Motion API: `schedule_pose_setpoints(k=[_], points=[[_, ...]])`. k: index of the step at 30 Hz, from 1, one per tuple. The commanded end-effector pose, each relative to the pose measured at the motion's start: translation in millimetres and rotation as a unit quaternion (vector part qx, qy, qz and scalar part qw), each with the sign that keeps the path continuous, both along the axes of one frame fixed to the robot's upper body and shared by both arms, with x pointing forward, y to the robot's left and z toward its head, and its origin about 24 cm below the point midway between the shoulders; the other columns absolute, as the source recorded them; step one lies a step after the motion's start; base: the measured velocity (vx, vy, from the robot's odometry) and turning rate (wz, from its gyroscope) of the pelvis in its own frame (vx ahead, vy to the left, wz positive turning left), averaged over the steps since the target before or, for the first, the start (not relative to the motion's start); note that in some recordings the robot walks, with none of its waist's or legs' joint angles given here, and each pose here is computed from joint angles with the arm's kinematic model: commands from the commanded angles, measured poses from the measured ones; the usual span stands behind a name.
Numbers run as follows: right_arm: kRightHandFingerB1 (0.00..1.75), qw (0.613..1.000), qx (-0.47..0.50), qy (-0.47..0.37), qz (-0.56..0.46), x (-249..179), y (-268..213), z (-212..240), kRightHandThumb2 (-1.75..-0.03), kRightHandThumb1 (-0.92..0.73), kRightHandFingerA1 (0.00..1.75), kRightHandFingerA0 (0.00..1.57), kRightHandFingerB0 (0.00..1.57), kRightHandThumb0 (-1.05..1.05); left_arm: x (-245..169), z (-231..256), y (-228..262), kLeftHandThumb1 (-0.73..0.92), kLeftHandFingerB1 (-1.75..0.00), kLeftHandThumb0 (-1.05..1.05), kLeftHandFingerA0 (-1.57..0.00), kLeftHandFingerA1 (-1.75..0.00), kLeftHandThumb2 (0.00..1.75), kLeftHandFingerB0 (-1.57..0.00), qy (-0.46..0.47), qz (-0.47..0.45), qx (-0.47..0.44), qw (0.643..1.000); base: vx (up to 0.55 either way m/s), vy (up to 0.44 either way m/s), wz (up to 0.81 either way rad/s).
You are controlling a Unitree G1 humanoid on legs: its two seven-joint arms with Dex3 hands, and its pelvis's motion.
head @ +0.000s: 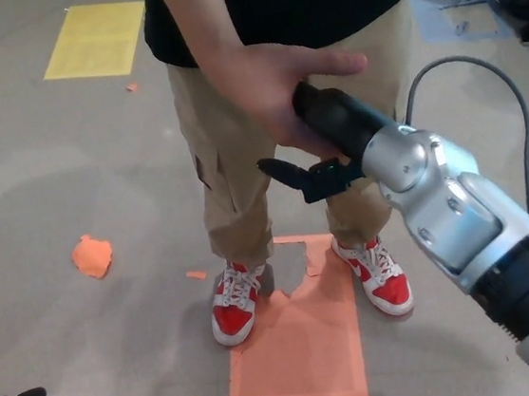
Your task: The robot extends its right arm to grab a person's hand and shakes it
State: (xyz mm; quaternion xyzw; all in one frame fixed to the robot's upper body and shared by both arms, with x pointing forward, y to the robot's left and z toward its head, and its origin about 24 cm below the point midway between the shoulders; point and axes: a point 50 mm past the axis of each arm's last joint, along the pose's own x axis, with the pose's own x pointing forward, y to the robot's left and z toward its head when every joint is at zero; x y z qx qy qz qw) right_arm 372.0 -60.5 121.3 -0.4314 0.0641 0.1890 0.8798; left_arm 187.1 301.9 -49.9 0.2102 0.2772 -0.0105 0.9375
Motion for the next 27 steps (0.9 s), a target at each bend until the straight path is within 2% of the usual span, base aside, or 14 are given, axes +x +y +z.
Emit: schedule_pose_setpoints(k=[1,2,3,6,7,8,10,11,13,15,16,23,26,27], points=[[0.09,0.997,-0.048,0.018,-0.055,4,-15,-24,-0.64,-0.85,0.05,0.00,0.00,-0.96,-4,4,8,0.89,-0.31,-0.71,-0.11,-0.29,0.69,-0.14,-0.003,-0.002,0.029,1.000,0.00,0.000,0.00],[0.12,0.997,-0.050,0.019,-0.058,5,-15,-23,-1.09,-0.67,0.12,0.00,0.00,-1.00,-4,4,8,0.79,-0.37,-0.83,-0.04,-0.40,1.04,-0.01,0.002,0.000,0.032,0.999,0.00,0.000,0.00],[0.13,0.997,-0.053,0.019,-0.060,7,-15,-23,-1.08,-0.67,0.13,0.00,0.00,-1.00,-4,5,8,0.59,-0.47,-0.34,0.00,-0.48,1.13,0.00,0.002,-0.003,0.036,0.999,0.00,0.000,0.00],[0.15,0.996,-0.051,0.018,-0.068,12,-13,-22,-1.07,-0.65,0.16,0.00,0.00,-0.96,-4,5,7,0.75,-0.40,-0.74,-0.06,-0.41,1.05,-0.06,0.000,-0.006,0.037,0.999,0.00,0.000,0.00],[0.16,0.996,-0.040,0.020,-0.072,14,-13,-21,-1.03,-0.62,0.20,0.00,0.00,-0.94,-3,5,7,0.88,-0.31,-0.69,-0.10,-0.29,0.70,-0.13,0.000,-0.003,0.037,0.999,0.00,0.000,0.00],[0.11,0.997,-0.028,0.020,-0.075,17,-11,-19,-0.65,-0.74,0.30,0.00,0.00,-0.90,-2,5,7,0.80,-0.38,-0.84,-0.03,-0.39,1.04,-0.03,-0.001,-0.002,0.038,0.999,0.00,0.000,0.00],[0.23,0.997,-0.029,0.008,-0.076,19,-10,-18,-1.00,-0.60,0.38,0.07,0.00,-0.92,-2,6,7,0.59,-0.47,-0.34,0.00,-0.48,1.13,0.00,-0.004,-0.003,0.040,0.999,0.00,0.000,0.00],[0.29,0.997,-0.034,-0.002,-0.075,20,-8,-19,-0.97,-0.61,0.56,0.31,0.02,-0.94,-3,6,7,0.76,-0.42,-0.81,-0.08,-0.42,1.02,-0.09,-0.002,0.000,0.037,0.999,0.00,0.000,0.00],[0.31,0.996,-0.035,-0.010,-0.075,20,-8,-20,-0.97,-0.60,0.57,0.38,0.02,-0.95,-3,7,7,0.88,-0.30,-0.69,-0.11,-0.30,0.69,-0.12,-0.002,0.001,0.036,0.999,0.00,0.000,0.00],[0.50,0.997,-0.021,-0.016,-0.078,20,-7,-22,-0.95,-0.62,0.64,0.65,0.29,-1.01,-3,6,8,0.79,-0.38,-0.83,-0.02,-0.38,1.01,-0.05,-0.006,-0.002,0.030,1.000,0.00,0.000,0.00],[0.66,0.996,-0.017,-0.032,-0.080,19,-7,-22,-0.62,-0.66,0.79,0.96,0.80,-0.90,-4,6,8,0.59,-0.47,-0.34,0.00,-0.48,1.13,0.00,-0.006,-0.001,0.031,0.999,0.00,0.000,0.00],[0.44,0.987,0.025,-0.143,-0.075,14,-4,44,-0.63,-0.73,0.61,0.67,0.41,-0.92,0,9,9,0.76,-0.39,-0.73,-0.05,-0.40,1.04,-0.04,-0.010,-0.001,0.036,0.999,0.00,0.000,0.00],[0.50,0.966,0.046,-0.251,-0.050,-5,-4,108,-0.95,-0.57,0.57,0.55,0.35,-0.91,3,11,9,0.60,-0.47,-0.34,0.00,-0.47,1.13,0.00,-0.015,-0.006,0.039,0.999,0.00,0.000,0.00],[0.44,0.957,0.062,-0.281,-0.047,-14,-4,127,-0.62,-0.70,0.51,0.69,0.45,-0.89,2,10,9,0.61,-0.47,-0.34,0.00,-0.47,1.13,0.00,-0.019,-0.003,0.031,0.999,0.00,0.000,0.00]])
